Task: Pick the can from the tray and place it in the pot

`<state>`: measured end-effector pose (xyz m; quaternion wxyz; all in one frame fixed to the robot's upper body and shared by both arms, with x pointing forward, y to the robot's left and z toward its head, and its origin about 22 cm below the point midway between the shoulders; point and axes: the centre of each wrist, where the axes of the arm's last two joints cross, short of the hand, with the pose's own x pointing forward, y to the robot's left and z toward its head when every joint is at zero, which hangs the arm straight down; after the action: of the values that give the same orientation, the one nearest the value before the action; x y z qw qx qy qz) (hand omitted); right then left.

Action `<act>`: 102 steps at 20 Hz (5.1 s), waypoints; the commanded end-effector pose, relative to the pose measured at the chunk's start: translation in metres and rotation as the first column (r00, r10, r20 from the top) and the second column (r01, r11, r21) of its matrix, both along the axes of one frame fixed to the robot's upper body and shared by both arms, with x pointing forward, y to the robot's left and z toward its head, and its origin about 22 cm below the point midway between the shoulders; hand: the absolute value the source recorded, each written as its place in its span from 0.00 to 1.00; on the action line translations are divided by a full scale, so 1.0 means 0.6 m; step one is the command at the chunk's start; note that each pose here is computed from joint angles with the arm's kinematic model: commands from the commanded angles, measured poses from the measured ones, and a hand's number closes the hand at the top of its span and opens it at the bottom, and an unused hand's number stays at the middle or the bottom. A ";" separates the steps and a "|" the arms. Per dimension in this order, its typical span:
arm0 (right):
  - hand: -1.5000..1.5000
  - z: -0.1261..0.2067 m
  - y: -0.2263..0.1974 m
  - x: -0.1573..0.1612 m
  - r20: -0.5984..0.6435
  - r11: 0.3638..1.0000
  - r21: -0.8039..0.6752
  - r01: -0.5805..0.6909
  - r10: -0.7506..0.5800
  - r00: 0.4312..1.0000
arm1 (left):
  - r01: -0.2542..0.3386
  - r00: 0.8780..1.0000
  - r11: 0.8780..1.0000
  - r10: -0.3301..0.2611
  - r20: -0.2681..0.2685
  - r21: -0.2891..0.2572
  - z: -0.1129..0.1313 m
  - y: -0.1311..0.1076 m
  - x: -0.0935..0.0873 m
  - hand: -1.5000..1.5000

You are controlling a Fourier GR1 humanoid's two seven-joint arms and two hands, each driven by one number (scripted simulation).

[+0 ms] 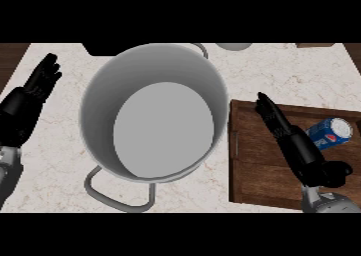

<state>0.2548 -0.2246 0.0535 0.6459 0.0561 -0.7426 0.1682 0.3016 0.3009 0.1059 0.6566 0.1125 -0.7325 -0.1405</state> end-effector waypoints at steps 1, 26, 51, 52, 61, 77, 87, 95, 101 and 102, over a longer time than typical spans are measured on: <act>1.00 0.011 -0.028 0.023 -0.029 0.999 -0.016 -0.040 0.040 0.999 | -0.075 0.994 0.997 0.077 -0.082 0.025 -0.008 0.031 -0.006 0.50; 0.00 0.203 -0.288 -0.033 0.265 0.595 -0.760 0.261 -0.083 0.961 | -0.375 0.836 0.916 0.401 -0.375 0.144 -0.138 0.050 -0.068 0.50; 0.00 0.175 -0.234 0.035 -0.166 0.354 -0.928 -0.113 -0.123 0.978 | -0.372 0.828 0.916 0.401 -0.392 0.151 -0.155 0.045 -0.072 0.50; 0.00 0.154 -0.241 0.014 -0.191 0.343 -0.929 -0.137 -0.127 0.973 | -0.379 0.834 0.916 0.400 -0.379 0.132 -0.164 0.034 -0.068 0.50; 0.00 0.099 -0.213 0.060 -0.154 0.363 -0.926 -0.106 -0.107 0.982 | -0.374 0.833 0.919 0.392 -0.390 0.124 -0.140 0.075 -0.028 0.50; 0.00 0.036 -0.235 0.092 -0.225 0.311 -0.936 -0.166 -0.167 0.960 | -0.364 0.837 0.921 0.388 -0.386 0.138 -0.123 0.048 -0.063 0.50; 0.00 0.028 -0.197 0.114 -0.263 0.319 -0.926 -0.204 -0.154 0.952 | -0.364 0.842 0.922 0.386 -0.376 0.130 -0.172 0.016 -0.054 0.50; 1.00 -0.012 -0.233 0.113 -0.249 0.372 -0.910 -0.185 -0.133 0.959 | -0.364 0.841 0.923 0.384 -0.382 0.127 -0.143 0.055 -0.086 0.50; 1.00 -0.014 -0.231 0.125 -0.081 0.284 -0.957 -0.057 -0.074 0.994 | -0.379 0.836 0.915 0.402 -0.374 0.136 -0.127 0.054 -0.062 0.50; 1.00 -0.027 -0.229 0.118 -0.061 0.285 -0.958 -0.039 -0.067 0.996 | -0.378 0.843 0.915 0.402 -0.358 0.139 -0.101 0.057 -0.046 0.50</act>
<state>0.3259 -0.3585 0.0449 0.6067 -0.3252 -0.4549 0.5649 0.2663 0.3314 0.0347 0.8013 0.2441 -0.5441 -0.0473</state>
